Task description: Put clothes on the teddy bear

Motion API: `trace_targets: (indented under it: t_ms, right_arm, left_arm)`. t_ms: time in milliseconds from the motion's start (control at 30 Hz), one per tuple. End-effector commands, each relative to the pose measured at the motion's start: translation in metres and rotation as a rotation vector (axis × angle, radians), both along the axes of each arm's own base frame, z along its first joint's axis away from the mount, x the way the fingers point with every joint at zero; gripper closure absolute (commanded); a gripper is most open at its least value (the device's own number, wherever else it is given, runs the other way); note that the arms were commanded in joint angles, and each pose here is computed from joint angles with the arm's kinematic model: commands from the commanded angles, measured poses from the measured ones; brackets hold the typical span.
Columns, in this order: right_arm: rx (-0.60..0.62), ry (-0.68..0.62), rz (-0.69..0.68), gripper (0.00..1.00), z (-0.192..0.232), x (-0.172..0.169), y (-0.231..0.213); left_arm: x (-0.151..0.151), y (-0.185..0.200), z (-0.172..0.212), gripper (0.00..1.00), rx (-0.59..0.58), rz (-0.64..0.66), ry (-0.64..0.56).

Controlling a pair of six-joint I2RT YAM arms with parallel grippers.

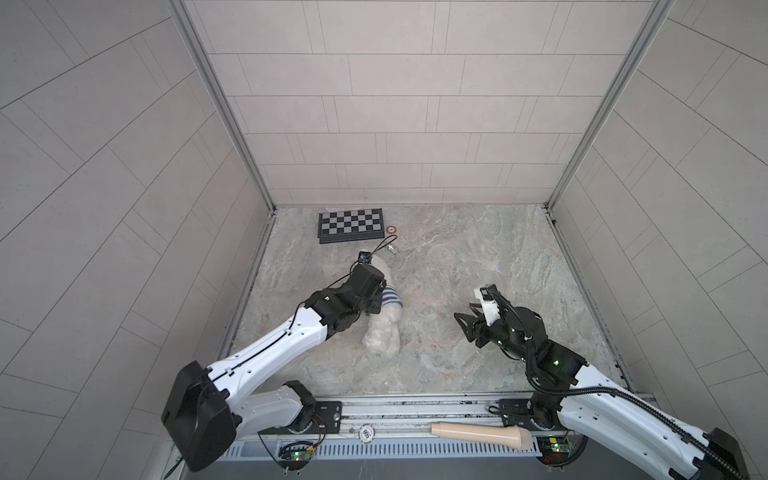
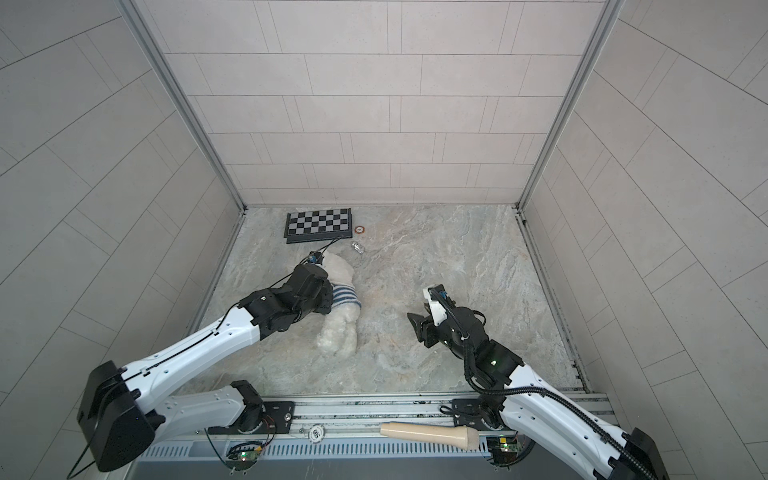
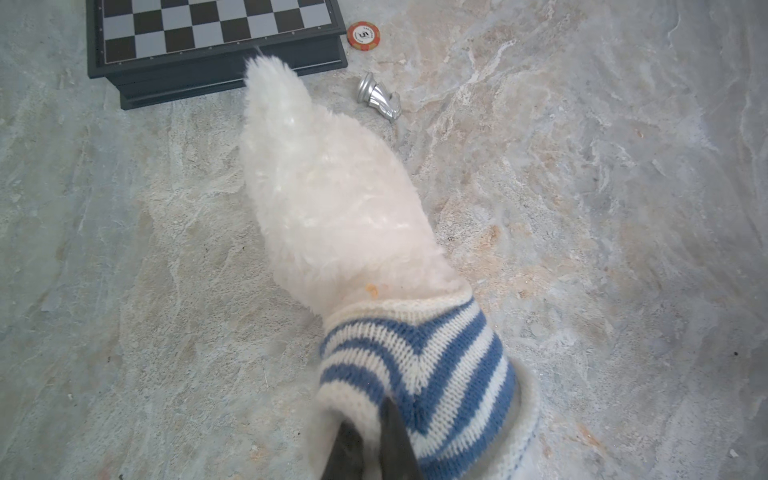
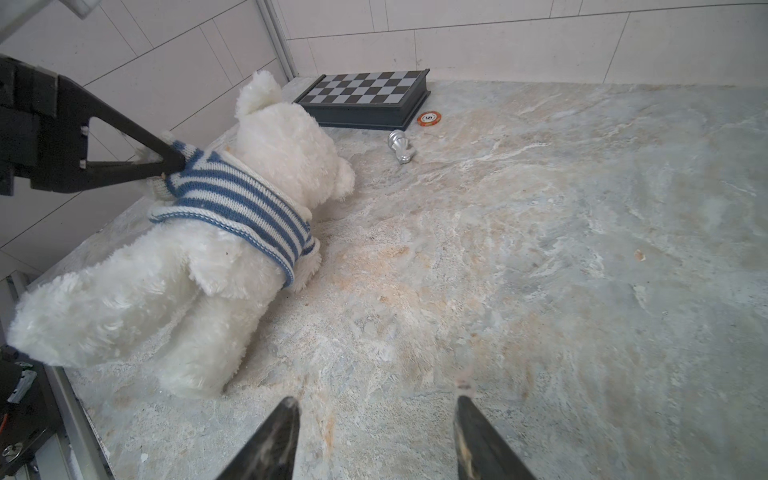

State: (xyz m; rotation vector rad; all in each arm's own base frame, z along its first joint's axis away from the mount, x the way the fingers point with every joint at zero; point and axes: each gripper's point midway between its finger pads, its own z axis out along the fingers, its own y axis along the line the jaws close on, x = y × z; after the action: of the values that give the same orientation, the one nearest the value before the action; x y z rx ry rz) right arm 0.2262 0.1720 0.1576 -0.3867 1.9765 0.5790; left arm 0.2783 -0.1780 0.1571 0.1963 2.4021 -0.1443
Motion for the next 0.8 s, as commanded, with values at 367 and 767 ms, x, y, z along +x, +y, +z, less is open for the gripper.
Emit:
trace_targets:
  t_ms: [367, 767]
  right_arm:
    - [0.089, 0.069, -0.133, 0.38, -0.017, 0.006, -0.042]
    - [0.102, 0.084, -0.183, 0.38, -0.023, 0.01, -0.054]
  left_arm:
    - [0.015, -0.095, -0.012, 1.0, -0.043, -0.098, 0.019]
    - [0.016, -0.154, -0.046, 0.96, -0.13, -0.153, 0.081]
